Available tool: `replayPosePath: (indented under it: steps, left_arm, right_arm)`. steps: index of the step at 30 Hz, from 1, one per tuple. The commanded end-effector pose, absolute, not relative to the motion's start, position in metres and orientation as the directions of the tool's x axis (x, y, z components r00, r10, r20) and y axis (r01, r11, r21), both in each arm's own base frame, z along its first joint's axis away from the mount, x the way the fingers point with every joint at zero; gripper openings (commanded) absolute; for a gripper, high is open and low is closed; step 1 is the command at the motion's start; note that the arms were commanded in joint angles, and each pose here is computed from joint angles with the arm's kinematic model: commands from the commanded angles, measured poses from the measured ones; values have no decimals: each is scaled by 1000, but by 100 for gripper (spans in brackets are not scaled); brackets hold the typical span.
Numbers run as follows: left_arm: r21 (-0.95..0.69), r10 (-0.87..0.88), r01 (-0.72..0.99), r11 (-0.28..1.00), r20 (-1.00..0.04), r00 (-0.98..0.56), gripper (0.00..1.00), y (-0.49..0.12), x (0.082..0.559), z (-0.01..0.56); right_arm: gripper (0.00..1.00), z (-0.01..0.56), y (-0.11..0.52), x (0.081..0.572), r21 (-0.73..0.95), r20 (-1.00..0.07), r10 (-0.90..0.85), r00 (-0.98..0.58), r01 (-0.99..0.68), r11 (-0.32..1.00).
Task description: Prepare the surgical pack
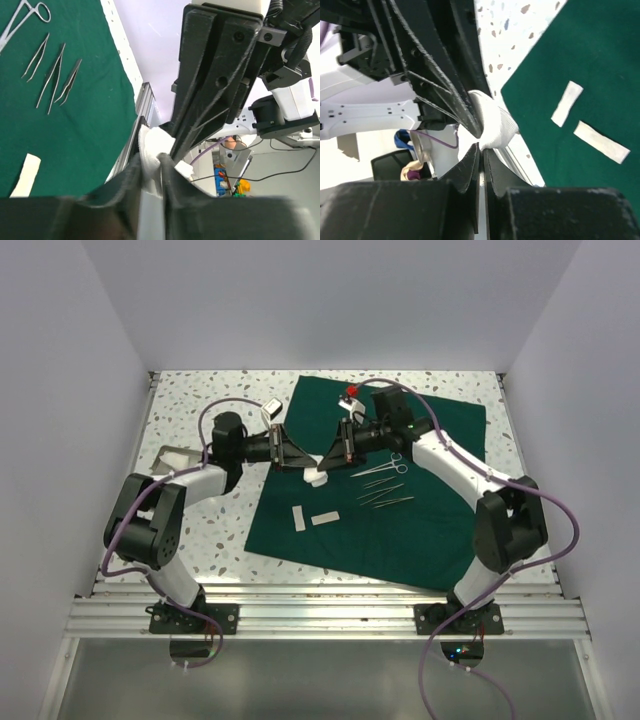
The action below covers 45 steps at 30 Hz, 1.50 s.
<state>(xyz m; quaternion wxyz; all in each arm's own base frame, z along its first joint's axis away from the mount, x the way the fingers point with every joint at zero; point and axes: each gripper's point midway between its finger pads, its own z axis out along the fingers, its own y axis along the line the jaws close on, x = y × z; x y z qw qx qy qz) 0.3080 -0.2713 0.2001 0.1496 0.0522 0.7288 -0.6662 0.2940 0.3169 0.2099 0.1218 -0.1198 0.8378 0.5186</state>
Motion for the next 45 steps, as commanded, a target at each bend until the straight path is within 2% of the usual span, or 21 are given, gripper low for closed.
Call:
replayPosePath:
  steps: [1,2,3,4,5,6,8,11,12,18,24,29,45]
  left_arm:
    - [-945,-111,313,92,-322,-940,17,-270,310,204]
    - [-951,-110,290,105,-301,-947,13,-268,310,200]
    - [-943,-120,310,123,-324,-938,10,-262,315,197]
    - [-938,-126,317,140,-335,-934,0,-259,319,196]
    - [-953,-129,240,185,-266,-955,0,-253,318,183]
    - [-916,-159,315,250,-359,-920,0,-239,335,181]
    - [-884,-182,276,379,-363,-914,0,-206,343,161]
    - [-837,-270,181,517,-360,-893,0,-161,356,147]
    - [-796,-327,149,587,-401,-856,0,-126,368,141]
    - [-711,-526,-89,698,-424,-737,0,-13,379,121]
    - [-702,-603,-185,688,-410,-685,0,24,393,102]
    - [-703,-645,-231,672,-404,-649,0,40,408,86]
    - [-719,-705,-279,636,-394,-590,0,74,434,67]
  right_arm:
    - [6,207,314,296,816,-346,-89,-934,-347,463]
    - [7,203,310,293,813,-321,-99,-942,-328,482]
    - [13,199,309,291,806,-312,-108,-944,-324,496]
    - [18,191,303,294,778,-322,-104,-941,-325,538]
    - [24,182,297,289,758,-286,-110,-952,-295,581]
    - [34,175,292,289,733,-292,-125,-948,-306,607]
    - [41,160,277,290,663,-265,-118,-957,-270,699]
    - [45,147,264,293,606,-237,-104,-966,-230,762]
    - [46,144,262,293,593,-231,-104,-967,-225,773]
    - [47,134,259,281,596,-194,-127,-973,-220,772]
    - [47,128,249,274,571,-181,-190,-965,-261,779]
    - [47,134,247,276,593,-178,-178,-968,-249,766]
    - [46,128,249,282,607,-169,-124,-978,-202,768]
